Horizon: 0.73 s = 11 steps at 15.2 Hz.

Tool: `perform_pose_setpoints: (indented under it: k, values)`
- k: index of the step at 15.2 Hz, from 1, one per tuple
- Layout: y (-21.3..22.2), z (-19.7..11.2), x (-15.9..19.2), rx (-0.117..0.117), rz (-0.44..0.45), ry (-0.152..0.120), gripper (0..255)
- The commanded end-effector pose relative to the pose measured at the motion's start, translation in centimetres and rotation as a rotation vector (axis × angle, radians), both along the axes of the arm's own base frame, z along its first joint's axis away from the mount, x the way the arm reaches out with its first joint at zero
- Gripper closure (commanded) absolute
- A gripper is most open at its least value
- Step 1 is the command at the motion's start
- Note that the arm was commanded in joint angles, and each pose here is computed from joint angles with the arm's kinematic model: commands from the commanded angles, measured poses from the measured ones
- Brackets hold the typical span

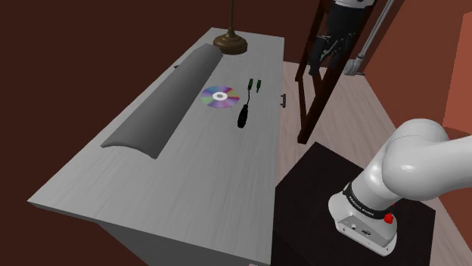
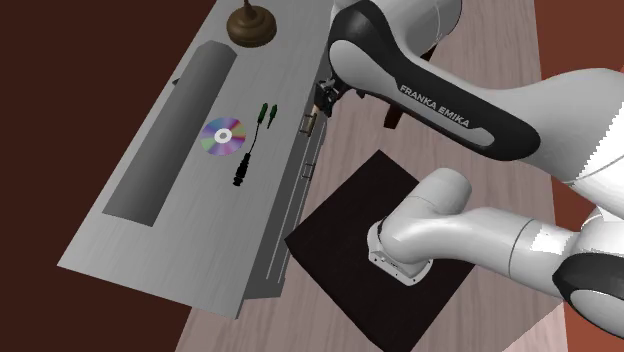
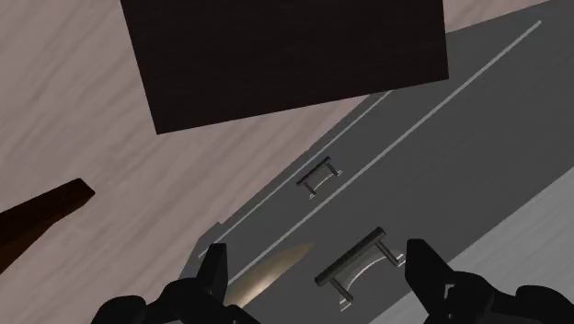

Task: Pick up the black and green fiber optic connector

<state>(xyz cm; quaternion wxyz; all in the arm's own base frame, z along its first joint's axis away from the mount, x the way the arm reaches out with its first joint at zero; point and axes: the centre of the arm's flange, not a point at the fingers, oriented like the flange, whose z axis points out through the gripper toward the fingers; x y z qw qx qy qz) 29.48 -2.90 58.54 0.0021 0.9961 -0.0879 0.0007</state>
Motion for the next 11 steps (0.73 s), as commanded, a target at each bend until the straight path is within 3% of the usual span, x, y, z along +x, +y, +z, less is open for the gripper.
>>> perform_pose_setpoints:
  k: [1,11]
  values:
    - [0.0,0.0,0.0,0.0,0.0,0.0,0]
    - [10.1,-1.3,6.0,0.096,-0.44,0.028,0]
